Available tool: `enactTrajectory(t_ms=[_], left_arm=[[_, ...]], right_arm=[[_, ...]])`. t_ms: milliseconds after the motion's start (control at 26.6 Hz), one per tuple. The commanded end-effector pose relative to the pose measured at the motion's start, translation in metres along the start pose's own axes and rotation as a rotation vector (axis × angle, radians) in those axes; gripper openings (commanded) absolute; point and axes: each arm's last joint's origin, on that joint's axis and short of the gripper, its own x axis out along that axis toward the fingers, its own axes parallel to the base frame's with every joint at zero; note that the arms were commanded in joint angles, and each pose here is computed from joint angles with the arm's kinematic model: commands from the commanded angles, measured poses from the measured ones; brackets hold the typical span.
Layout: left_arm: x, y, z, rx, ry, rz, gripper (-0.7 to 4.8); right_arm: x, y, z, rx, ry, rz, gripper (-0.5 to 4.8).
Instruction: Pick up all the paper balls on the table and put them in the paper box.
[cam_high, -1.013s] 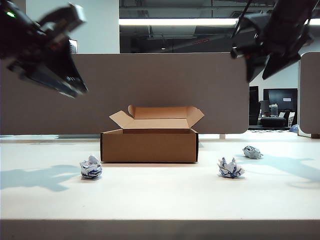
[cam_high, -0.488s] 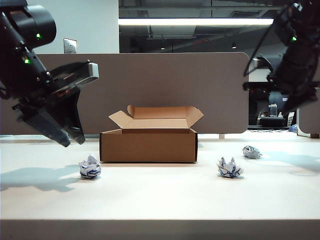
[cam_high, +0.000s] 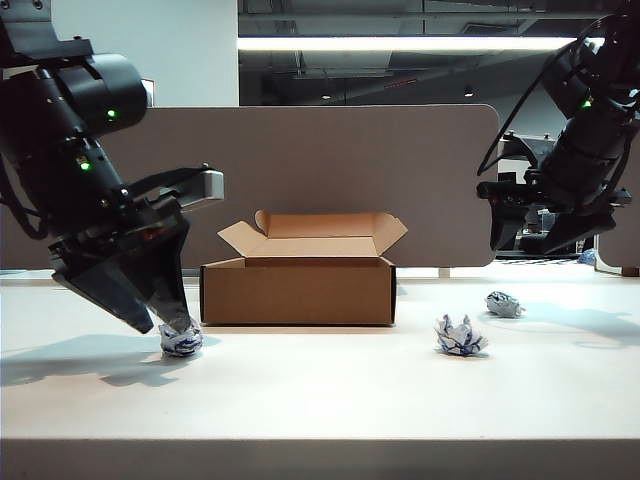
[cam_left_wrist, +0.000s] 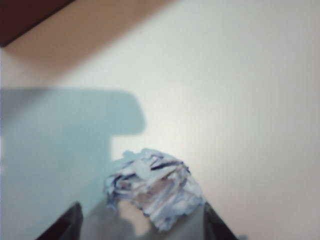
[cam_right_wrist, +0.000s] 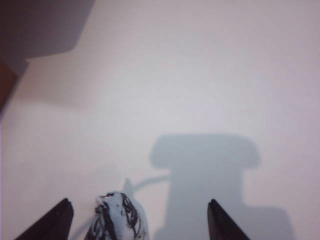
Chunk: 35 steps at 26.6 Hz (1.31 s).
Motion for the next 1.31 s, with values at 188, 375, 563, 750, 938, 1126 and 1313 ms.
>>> enactTrajectory(t_ms=[188,375,563,750,938,1126,1313], left_arm=[[0.005,0.000,0.010,0.036,-0.080,0.043,3.06],[0.013,0.001,0.008,0.027,-0.053,0.032,3.06],[0.023,0.002,0.003,0.002,-0.011,0.020,3.06],[0.024,0.002,0.003,0.001,-0.010,0.019,3.03],[0.024,0.002,0.001,-0.007,0.008,0.014,2.62],[0.024,0.002,0.000,-0.011,0.020,0.011,2.36],[0.024,0.002,0.000,-0.011,0.020,0.010,2.07]], right_arm=[[0.004,-0.001,0.001,-0.022,-0.018,-0.002,3.73],[0.010,0.000,-0.002,-0.022,-0.013,0.035,3.73],[0.014,0.001,-0.003,-0.022,-0.018,0.060,3.73],[0.019,0.001,-0.004,-0.023,-0.026,0.079,3.73],[0.028,0.000,-0.012,-0.019,0.009,0.080,3.73],[0.042,0.001,-0.023,-0.014,0.054,0.103,3.67],[0.047,0.000,-0.028,-0.013,0.069,0.103,3.55]])
